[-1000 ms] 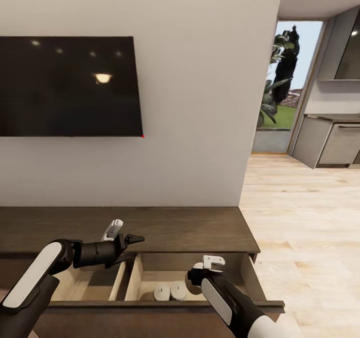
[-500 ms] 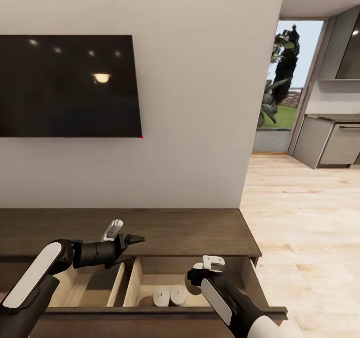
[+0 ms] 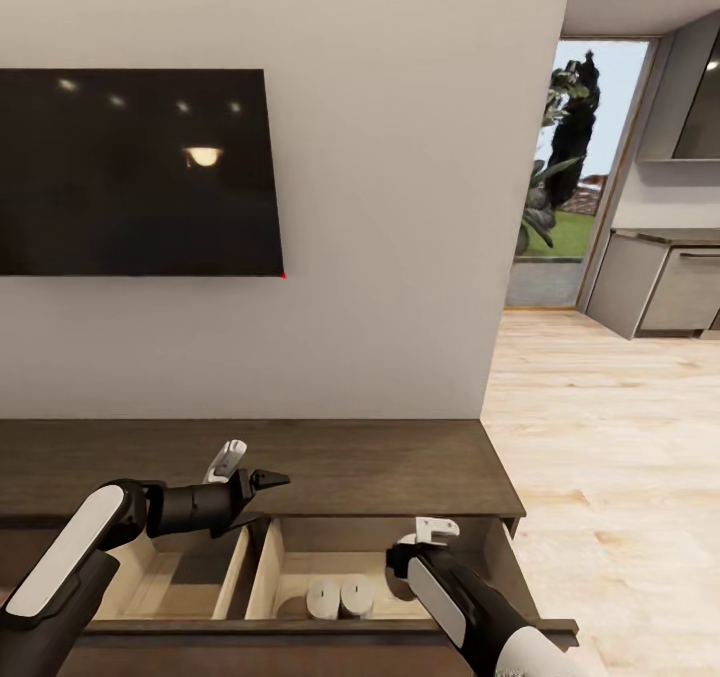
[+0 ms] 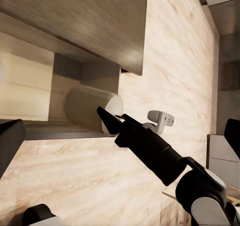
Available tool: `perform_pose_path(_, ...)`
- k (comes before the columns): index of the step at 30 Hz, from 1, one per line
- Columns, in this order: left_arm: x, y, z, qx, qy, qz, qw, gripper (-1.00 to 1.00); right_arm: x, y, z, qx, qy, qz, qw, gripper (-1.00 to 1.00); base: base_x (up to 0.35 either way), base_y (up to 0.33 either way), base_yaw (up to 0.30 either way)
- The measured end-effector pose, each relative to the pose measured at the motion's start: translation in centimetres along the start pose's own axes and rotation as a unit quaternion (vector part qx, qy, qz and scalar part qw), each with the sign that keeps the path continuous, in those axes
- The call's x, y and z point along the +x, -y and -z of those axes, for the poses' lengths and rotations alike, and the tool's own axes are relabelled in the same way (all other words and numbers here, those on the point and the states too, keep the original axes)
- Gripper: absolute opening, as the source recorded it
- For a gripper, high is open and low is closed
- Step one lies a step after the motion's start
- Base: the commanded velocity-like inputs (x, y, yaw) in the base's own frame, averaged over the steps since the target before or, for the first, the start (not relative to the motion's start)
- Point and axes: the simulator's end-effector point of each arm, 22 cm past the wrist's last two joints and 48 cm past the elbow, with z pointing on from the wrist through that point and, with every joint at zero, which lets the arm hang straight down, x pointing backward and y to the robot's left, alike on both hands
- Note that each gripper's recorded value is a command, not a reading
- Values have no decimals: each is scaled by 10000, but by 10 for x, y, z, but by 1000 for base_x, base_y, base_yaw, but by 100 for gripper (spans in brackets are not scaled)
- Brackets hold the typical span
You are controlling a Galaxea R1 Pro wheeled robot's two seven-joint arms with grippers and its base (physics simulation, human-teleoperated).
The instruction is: Place each of the two pumpkins and all three candles from the living room inside a cabinet in the living room (use any cabinet), then make sure every cabinet is closed, and position the cauldron so it is next to a table in the living room.
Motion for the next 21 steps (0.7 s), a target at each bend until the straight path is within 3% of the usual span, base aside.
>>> perform_pose_path(21,0,-1,1,-10,3,-4,10000,100,1,8,-3,132,-32,-32,9999,-100,46,0,0)
